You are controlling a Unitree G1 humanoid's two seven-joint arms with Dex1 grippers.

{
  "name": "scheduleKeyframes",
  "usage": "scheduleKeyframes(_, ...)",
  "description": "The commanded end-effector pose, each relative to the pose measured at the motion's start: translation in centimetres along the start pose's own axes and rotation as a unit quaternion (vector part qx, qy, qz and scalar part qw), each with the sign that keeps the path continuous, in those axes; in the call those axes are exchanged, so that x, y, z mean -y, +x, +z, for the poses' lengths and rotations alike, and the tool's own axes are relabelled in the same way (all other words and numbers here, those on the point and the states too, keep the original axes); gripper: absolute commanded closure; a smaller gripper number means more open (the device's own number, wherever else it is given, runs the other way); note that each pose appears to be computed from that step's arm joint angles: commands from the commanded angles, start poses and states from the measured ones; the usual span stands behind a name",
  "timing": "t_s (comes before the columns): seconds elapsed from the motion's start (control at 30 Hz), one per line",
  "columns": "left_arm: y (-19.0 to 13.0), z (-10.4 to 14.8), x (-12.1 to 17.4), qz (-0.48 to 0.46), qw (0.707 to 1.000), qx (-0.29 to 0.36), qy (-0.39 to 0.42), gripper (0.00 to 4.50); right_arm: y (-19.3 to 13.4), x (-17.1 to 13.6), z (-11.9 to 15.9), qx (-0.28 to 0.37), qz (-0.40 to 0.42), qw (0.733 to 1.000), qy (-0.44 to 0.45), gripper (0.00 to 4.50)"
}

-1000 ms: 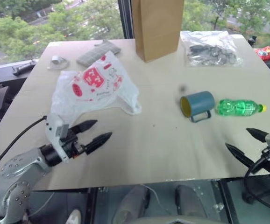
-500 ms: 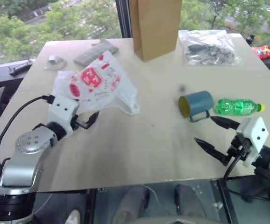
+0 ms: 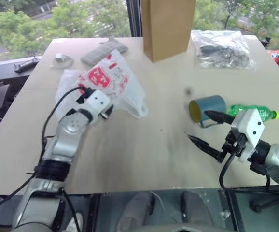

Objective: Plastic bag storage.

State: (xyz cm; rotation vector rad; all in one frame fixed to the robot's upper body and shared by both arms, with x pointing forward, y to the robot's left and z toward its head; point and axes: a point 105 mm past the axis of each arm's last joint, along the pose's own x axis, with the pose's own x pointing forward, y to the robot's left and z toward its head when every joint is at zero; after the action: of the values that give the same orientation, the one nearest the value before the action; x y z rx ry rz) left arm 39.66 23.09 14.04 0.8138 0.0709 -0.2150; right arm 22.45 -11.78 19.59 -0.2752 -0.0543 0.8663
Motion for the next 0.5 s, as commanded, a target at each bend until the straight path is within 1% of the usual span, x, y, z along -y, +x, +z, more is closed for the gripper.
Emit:
scheduleKeyframes(0.03, 0.6, 0.6, -0.7, 0.006, 0.999, 0.017, 0.034, 1.84, -0.2, -0.3, 0.9, 0.013, -0.008, 1.000, -0.016, 0.00)
scheduleKeyframes(0.1, 0.5, 1.6, -0.1, -0.022, 0.999, 0.047, -0.004, 2.71, -0.2, -0.5, 0.8, 0.011, -0.010, 1.000, -0.015, 0.00)
scheduleKeyframes(0.13, 0.0, 2.5, 0.3, -0.050, 0.995, 0.070, -0.041, 3.14, -0.2, -0.5, 0.8, 0.010, -0.012, 1.000, -0.016, 0.00)
scheduleKeyframes(0.17, -0.5, 3.4, 0.5, -0.067, 0.992, 0.090, -0.066, 3.14, -0.3, -0.5, 0.8, 0.010, -0.014, 1.000, -0.017, 0.00)
scheduleKeyframes(0.2, -1.2, 4.0, 0.5, -0.081, 0.988, 0.105, -0.081, 3.03, -0.3, -0.5, 0.7, 0.009, -0.017, 1.000, -0.017, 0.00)
scheduleKeyframes(0.23, -1.8, 4.5, 0.4, -0.088, 0.986, 0.115, -0.080, 2.81, -0.4, -0.5, 0.7, 0.009, -0.019, 1.000, -0.017, 0.00)
scheduleKeyframes(0.27, -2.4, 4.6, 0.4, -0.093, 0.986, 0.118, -0.073, 2.50, -0.4, -0.5, 0.6, 0.008, -0.021, 1.000, -0.017, 0.00)
scheduleKeyframes(0.3, -2.8, 4.7, 0.6, -0.097, 0.986, 0.117, -0.068, 1.94, -0.5, -0.5, 0.6, 0.007, -0.023, 1.000, -0.017, 0.00)
scheduleKeyframes(0.37, -3.4, 4.6, 0.8, -0.087, 0.988, 0.108, -0.070, 1.28, -0.5, -0.6, 0.5, 0.006, -0.025, 1.000, -0.016, 0.00)
scheduleKeyframes(0.4, -3.6, 4.6, 1.0, -0.083, 0.989, 0.104, -0.069, 0.77, -0.5, -0.6, 0.4, 0.006, -0.025, 1.000, -0.016, 0.00)
scheduleKeyframes(0.47, -3.9, 4.4, 1.4, -0.071, 0.992, 0.092, -0.056, 0.02, -0.5, -0.7, 0.4, 0.006, -0.026, 1.000, -0.015, 0.00)
scheduleKeyframes(0.5, -4.1, 4.3, 1.8, -0.063, 0.993, 0.088, -0.047, 0.02, -0.5, -0.7, 0.4, 0.006, -0.026, 1.000, -0.015, 0.00)
